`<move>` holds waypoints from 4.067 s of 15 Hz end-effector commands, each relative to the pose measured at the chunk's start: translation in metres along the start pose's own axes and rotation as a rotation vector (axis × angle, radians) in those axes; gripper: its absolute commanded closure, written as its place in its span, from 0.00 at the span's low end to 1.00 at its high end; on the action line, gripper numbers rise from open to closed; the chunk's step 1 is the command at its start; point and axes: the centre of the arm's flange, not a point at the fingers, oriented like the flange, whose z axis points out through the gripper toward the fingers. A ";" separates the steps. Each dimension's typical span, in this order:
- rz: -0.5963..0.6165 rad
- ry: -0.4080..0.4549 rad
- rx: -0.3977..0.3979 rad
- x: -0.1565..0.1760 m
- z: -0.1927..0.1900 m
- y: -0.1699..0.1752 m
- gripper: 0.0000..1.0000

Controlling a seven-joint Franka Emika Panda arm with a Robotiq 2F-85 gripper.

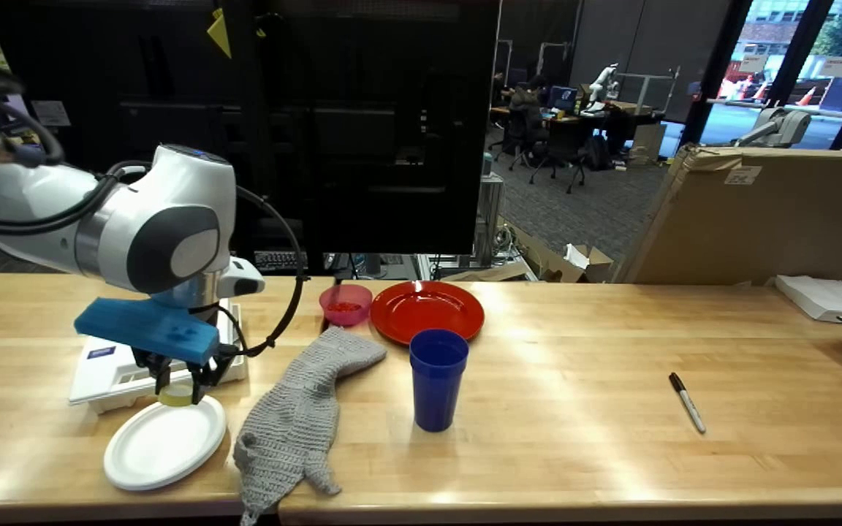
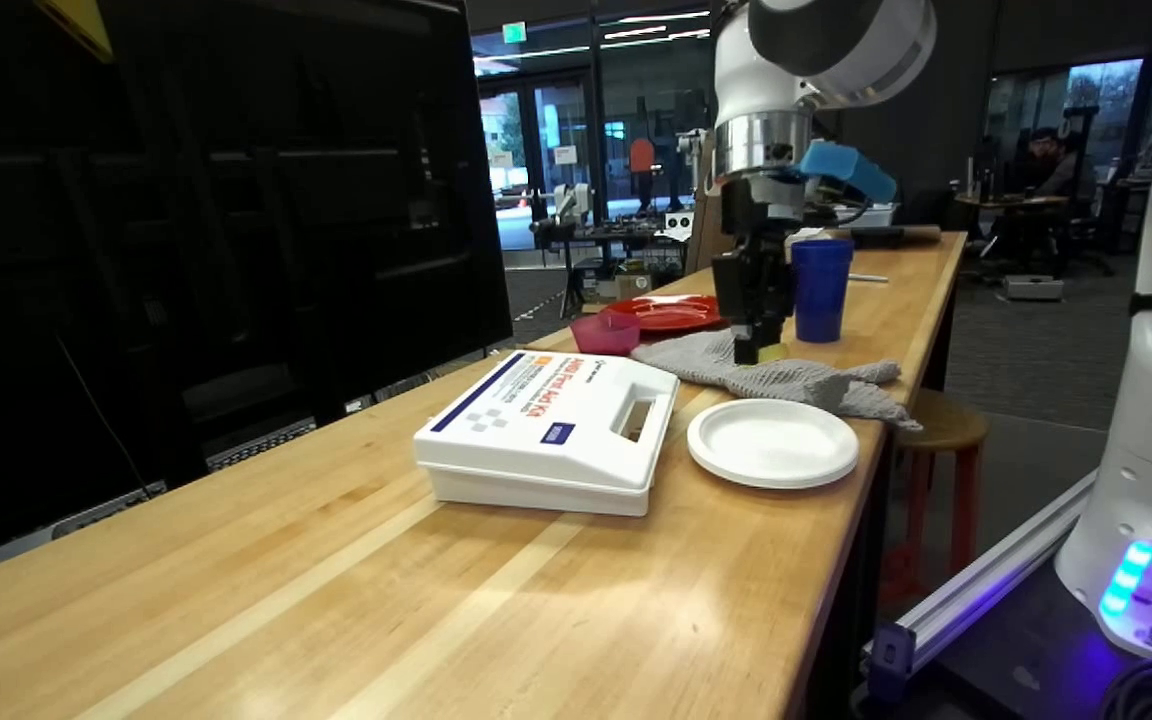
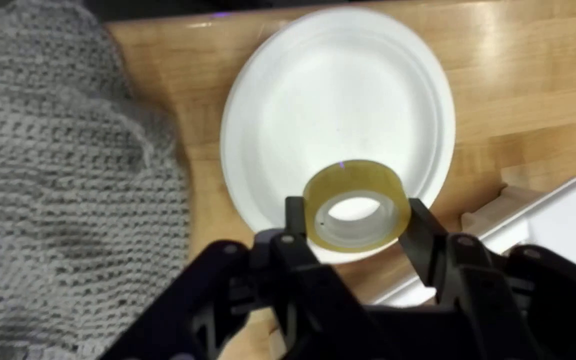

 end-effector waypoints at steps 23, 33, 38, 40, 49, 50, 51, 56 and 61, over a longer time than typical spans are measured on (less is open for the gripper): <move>-0.082 -0.189 0.081 -0.017 0.069 -0.006 0.75; -0.184 -0.097 0.033 -0.004 0.068 -0.020 0.75; -0.225 -0.054 0.034 -0.001 0.062 -0.023 0.45; -0.243 -0.061 0.032 -0.002 0.063 -0.023 0.23; -0.375 -0.084 0.048 -0.006 0.066 -0.022 0.00; -0.390 -0.087 0.050 -0.006 0.066 -0.022 0.00; -0.406 -0.083 0.039 -0.007 0.066 -0.022 0.00; -0.502 -0.072 -0.048 -0.004 0.058 -0.024 0.00; -0.606 -0.075 -0.180 -0.001 0.051 -0.017 0.00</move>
